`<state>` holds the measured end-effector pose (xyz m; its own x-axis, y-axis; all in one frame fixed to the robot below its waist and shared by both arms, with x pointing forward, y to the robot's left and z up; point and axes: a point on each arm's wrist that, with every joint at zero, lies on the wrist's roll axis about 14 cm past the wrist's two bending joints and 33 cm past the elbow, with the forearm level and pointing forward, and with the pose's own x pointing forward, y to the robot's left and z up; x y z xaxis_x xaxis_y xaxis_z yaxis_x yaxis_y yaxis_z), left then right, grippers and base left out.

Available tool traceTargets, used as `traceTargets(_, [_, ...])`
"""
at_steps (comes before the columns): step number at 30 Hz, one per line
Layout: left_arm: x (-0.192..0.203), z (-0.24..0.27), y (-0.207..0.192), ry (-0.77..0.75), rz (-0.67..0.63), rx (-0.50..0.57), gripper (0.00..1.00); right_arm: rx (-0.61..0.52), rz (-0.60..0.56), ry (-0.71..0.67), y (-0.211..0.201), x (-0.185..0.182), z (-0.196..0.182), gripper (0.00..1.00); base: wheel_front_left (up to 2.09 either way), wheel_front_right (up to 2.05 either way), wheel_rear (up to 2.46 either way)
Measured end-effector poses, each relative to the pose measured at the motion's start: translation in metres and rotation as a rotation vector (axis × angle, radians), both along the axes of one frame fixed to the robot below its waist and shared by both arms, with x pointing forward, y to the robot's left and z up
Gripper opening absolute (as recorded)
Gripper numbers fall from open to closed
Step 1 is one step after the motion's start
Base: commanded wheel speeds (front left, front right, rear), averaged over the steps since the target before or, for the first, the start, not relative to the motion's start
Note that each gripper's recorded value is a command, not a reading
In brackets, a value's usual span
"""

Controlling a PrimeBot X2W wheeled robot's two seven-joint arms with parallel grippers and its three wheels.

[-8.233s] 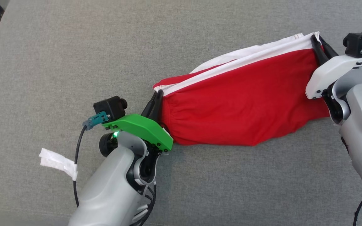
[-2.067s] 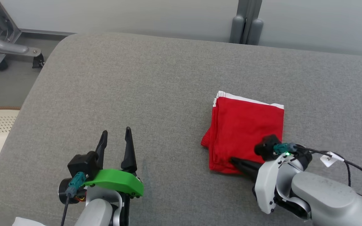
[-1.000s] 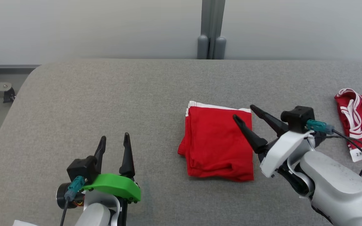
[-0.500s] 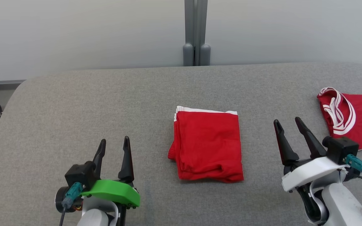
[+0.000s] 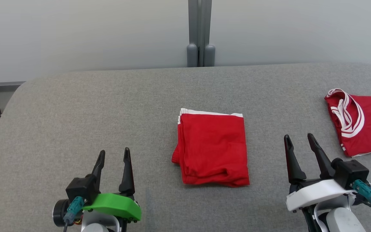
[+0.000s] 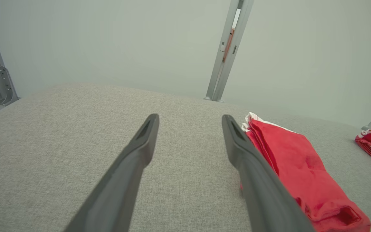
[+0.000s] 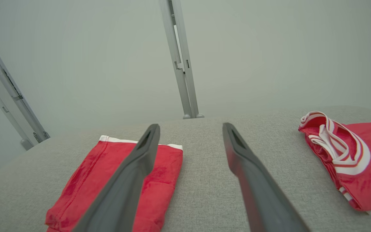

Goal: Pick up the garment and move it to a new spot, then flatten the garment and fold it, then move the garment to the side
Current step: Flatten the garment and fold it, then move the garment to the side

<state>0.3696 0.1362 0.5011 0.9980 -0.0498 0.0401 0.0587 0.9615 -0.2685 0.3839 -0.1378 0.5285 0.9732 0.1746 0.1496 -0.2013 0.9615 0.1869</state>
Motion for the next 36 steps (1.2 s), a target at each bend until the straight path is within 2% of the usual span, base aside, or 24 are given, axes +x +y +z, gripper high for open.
traceTargets(17, [0.0,-0.002,0.003,0.007,0.012,-0.002,1.0,-0.022,0.003,0.039,0.003,0.0,-0.009,1.0,0.0,0.0,0.0])
traceTargets(23, [0.0,-0.008,0.005,0.026,0.022,-0.006,1.0,-0.056,-0.011,0.086,-0.008,0.019,-0.006,1.0,0.0,0.0,0.0])
traceTargets(30, [0.001,-0.014,0.01,0.045,0.038,-0.012,1.0,-0.155,0.067,0.172,-0.004,0.056,0.002,1.0,0.0,0.0,0.0])
traceTargets(36, [0.0,-0.018,0.024,0.06,0.083,-0.014,1.0,-0.179,0.167,0.376,0.013,0.069,-0.036,1.0,0.0,0.0,0.0])
